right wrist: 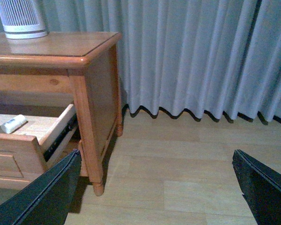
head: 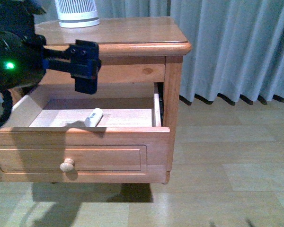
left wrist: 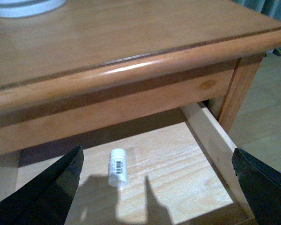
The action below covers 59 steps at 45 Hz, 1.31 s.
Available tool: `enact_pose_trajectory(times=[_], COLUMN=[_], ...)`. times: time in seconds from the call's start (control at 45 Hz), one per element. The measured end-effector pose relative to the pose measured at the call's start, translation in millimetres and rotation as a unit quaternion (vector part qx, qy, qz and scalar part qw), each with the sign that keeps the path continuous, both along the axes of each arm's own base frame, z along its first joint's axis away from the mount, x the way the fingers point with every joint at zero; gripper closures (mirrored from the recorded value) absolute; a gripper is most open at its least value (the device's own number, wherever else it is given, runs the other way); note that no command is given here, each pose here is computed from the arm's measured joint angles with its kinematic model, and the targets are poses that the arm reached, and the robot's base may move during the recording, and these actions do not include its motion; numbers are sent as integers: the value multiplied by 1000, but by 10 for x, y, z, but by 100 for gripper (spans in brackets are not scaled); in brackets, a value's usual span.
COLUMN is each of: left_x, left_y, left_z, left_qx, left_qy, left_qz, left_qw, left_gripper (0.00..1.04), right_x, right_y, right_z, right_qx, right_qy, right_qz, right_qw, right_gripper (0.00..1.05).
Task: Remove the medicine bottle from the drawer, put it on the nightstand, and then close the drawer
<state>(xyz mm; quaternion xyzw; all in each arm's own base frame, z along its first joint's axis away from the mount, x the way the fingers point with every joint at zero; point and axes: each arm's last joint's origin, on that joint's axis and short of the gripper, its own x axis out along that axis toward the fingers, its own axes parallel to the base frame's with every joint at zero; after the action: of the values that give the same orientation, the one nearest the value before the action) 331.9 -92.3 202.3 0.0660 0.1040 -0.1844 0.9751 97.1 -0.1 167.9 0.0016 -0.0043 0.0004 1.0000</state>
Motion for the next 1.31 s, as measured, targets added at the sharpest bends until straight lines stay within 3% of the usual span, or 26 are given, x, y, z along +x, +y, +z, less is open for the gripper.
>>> enact_pose_trajectory(times=[0.311, 0.488, 0.599, 0.733, 1.021, 1.11, 1.31], left_x=[-697, -1267, -1346, -1474, -1707, -1781, -1904], left_y=[356, 643, 659, 733, 840, 915, 917], left_z=[345, 254, 271, 155, -52, -107, -187], left_qx=[-29, -49, -58, -62, -65, -63, -65], left_qy=[-72, -60, -70, -104, -102, -103, -103], left_qz=[34, 81, 83, 180, 170, 186, 182], left_qw=[996, 994, 992, 976, 978, 975, 976], left_gripper=[7, 7, 7, 33, 80, 99, 101], right_x=[0, 0, 0, 0, 0, 0, 0], right_y=[0, 0, 0, 0, 0, 0, 0], right_z=[0, 0, 0, 0, 0, 0, 0], right_qx=[0, 0, 0, 0, 0, 0, 0], right_qy=[0, 0, 0, 0, 0, 0, 0], right_qz=[0, 0, 0, 0, 0, 0, 0], right_qw=[1000, 1000, 1000, 1000, 1000, 1000, 1000], right_gripper=[7, 7, 7, 7, 7, 7, 7])
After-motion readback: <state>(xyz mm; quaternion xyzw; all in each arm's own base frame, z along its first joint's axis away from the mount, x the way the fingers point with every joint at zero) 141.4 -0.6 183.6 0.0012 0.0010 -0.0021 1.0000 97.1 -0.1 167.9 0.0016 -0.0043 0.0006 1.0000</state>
